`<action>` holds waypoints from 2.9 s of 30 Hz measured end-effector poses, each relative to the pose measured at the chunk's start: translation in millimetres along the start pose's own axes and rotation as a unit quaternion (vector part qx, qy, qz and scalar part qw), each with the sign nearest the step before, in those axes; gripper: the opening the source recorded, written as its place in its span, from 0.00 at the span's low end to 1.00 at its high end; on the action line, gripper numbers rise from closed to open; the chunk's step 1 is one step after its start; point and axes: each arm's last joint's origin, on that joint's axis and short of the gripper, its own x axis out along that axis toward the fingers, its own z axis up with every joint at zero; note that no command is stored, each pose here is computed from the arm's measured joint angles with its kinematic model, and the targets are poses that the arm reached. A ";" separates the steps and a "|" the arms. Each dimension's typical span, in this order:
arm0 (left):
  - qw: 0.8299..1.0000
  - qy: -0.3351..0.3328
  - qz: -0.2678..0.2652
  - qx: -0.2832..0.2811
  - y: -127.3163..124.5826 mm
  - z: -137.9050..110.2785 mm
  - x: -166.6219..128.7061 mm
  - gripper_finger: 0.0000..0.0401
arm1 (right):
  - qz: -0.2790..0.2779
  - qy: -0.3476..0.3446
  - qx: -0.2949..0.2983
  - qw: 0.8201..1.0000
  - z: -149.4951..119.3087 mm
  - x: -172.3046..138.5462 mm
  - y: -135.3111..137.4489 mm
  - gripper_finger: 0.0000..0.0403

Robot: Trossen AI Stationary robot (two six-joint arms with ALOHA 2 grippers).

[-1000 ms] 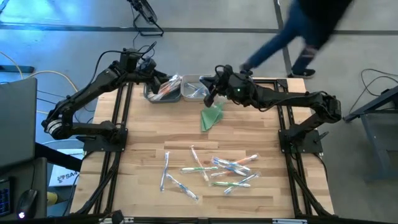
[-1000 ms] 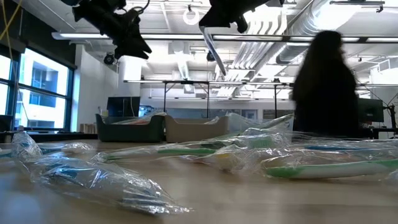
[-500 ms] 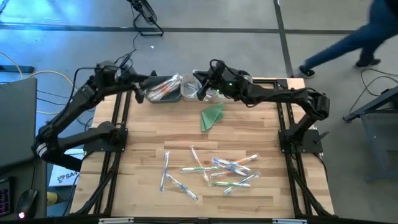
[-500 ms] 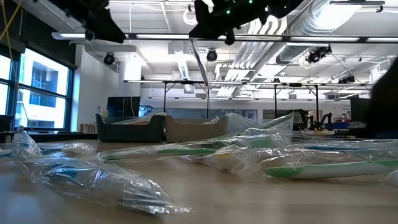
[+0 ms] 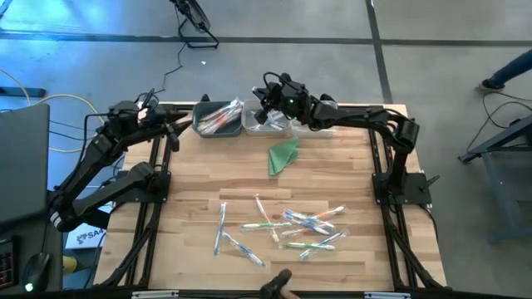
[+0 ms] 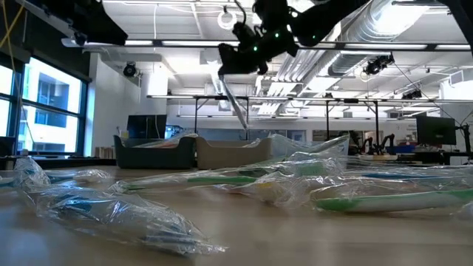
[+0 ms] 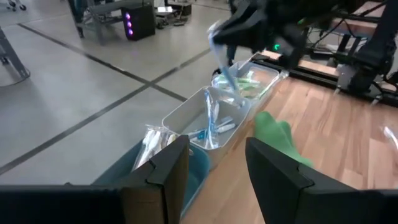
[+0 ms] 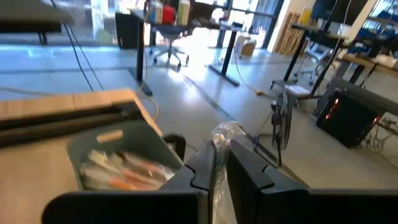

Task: Pick & Place Toothbrushes
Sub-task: Put the blue toothbrush into the gray bin

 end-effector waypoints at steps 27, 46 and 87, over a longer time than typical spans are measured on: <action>1.000 0.004 0.011 -0.009 -2.0 -4.4 -9.5 0.39 | 0.053 0.121 -0.018 0.991 -56.5 23.0 -17.7 0.06; 0.997 0.061 0.052 -0.001 -0.3 -15.1 -10.3 0.39 | 0.060 0.130 -0.002 0.990 -57.1 21.7 -10.6 0.06; 0.996 0.068 0.050 -0.007 -0.5 -16.5 -10.4 0.39 | 0.045 0.092 -0.054 0.993 -19.4 -1.4 5.2 0.47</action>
